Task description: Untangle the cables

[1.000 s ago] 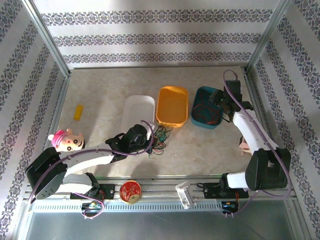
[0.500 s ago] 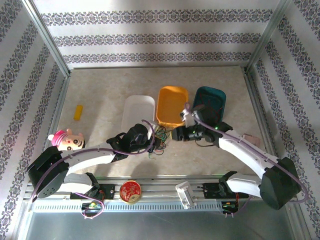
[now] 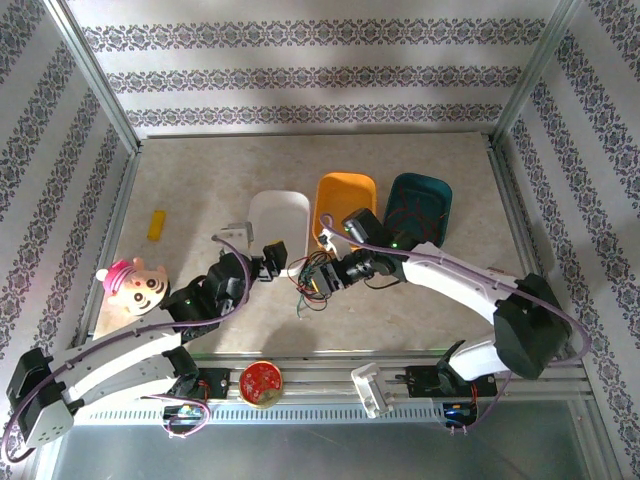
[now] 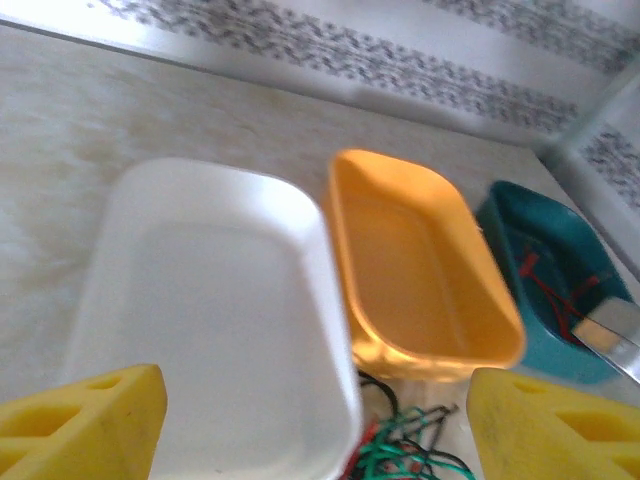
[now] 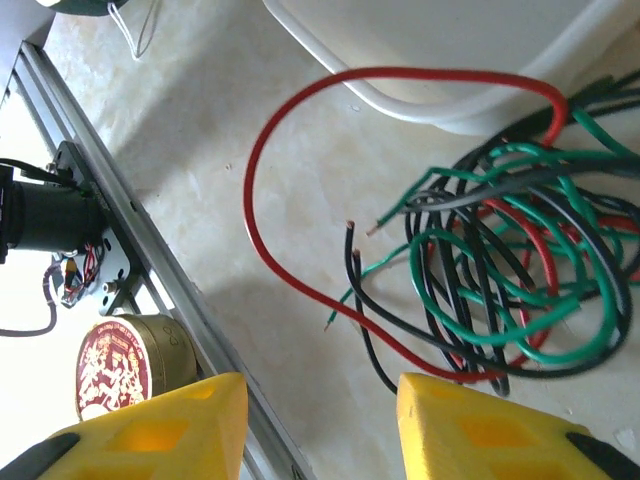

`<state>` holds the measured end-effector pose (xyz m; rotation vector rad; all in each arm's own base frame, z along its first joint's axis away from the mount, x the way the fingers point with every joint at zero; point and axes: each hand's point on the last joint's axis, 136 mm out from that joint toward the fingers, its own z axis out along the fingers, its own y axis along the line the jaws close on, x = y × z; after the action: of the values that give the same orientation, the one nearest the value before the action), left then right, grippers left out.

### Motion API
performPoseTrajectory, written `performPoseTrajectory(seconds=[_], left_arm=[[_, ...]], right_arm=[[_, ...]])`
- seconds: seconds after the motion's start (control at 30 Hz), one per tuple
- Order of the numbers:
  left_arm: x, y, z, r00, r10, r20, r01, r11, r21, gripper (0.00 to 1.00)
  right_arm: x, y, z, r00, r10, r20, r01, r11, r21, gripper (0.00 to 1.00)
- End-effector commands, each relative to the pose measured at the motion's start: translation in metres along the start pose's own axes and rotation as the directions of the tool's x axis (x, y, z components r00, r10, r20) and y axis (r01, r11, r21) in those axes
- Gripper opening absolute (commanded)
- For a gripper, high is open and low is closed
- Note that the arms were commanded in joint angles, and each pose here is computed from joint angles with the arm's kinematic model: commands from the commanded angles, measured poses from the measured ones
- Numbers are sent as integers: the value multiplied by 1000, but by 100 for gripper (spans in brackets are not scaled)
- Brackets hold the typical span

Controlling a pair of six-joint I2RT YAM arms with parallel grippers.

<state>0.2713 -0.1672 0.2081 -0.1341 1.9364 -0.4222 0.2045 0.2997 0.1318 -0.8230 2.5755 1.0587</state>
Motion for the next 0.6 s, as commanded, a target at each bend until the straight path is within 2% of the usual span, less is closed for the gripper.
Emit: performPoseTrajectory(seconds=[0.0, 0.33, 0.57], left_arm=[[13, 35, 0, 998, 44, -45, -52, 984, -169, 79], [32, 67, -4, 997, -19, -69, -3, 955, -298, 80], [43, 77, -9, 995, -23, -94, -8, 947, -321, 80]], right_arm=[[-4, 5, 6, 997, -69, -30, 69, 998, 11, 44], [1, 19, 34, 972, -194, -131, 201, 979, 42, 46], [0, 11, 59, 956, -225, -190, 244, 967, 79, 46]])
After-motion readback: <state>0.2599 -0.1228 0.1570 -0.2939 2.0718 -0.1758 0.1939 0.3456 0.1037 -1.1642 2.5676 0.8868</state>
